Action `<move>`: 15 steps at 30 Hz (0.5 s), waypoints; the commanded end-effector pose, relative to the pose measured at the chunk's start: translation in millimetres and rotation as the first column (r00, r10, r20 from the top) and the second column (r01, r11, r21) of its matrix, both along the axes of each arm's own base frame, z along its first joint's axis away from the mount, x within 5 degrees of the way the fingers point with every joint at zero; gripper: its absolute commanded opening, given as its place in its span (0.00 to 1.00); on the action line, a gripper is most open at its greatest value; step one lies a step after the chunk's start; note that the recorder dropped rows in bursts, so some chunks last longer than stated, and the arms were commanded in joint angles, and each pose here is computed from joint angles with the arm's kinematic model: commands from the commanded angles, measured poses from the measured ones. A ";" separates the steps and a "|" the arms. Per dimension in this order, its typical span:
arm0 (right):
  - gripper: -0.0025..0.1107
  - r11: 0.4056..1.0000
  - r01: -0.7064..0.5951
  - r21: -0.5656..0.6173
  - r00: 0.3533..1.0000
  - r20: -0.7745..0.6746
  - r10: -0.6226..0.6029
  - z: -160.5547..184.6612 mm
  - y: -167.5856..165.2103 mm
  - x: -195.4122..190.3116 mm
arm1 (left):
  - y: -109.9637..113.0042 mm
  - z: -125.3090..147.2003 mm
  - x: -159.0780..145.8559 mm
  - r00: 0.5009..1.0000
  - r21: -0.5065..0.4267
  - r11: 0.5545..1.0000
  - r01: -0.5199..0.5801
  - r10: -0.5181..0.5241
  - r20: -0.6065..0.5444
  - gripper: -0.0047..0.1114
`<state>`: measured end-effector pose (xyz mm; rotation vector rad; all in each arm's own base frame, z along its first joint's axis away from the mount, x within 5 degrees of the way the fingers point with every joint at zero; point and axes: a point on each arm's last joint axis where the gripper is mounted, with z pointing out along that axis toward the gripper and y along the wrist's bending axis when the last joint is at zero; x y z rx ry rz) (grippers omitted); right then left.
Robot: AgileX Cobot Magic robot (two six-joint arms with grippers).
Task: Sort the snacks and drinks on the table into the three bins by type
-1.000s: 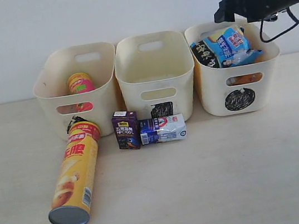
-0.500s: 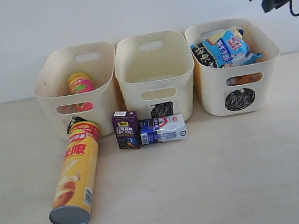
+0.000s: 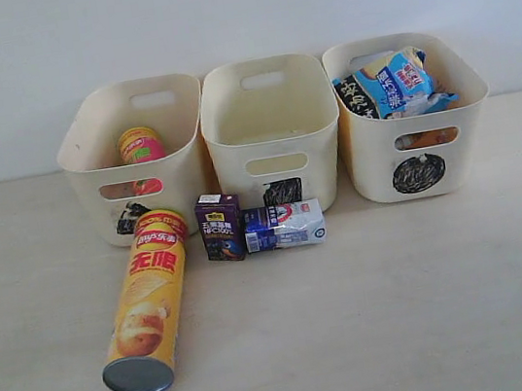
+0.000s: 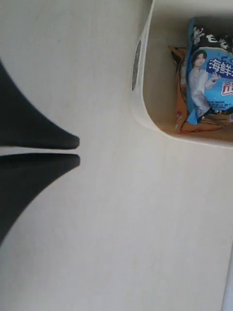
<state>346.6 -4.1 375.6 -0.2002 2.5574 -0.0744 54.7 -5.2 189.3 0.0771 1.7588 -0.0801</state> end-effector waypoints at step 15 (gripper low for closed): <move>0.02 0.967 0.006 0.254 0.908 0.404 -0.112 -16.3 13.0 -165.5 | 0.0 -0.6 0.0 1.000 -0.007 1.000 -0.002 0.002 0.005 0.07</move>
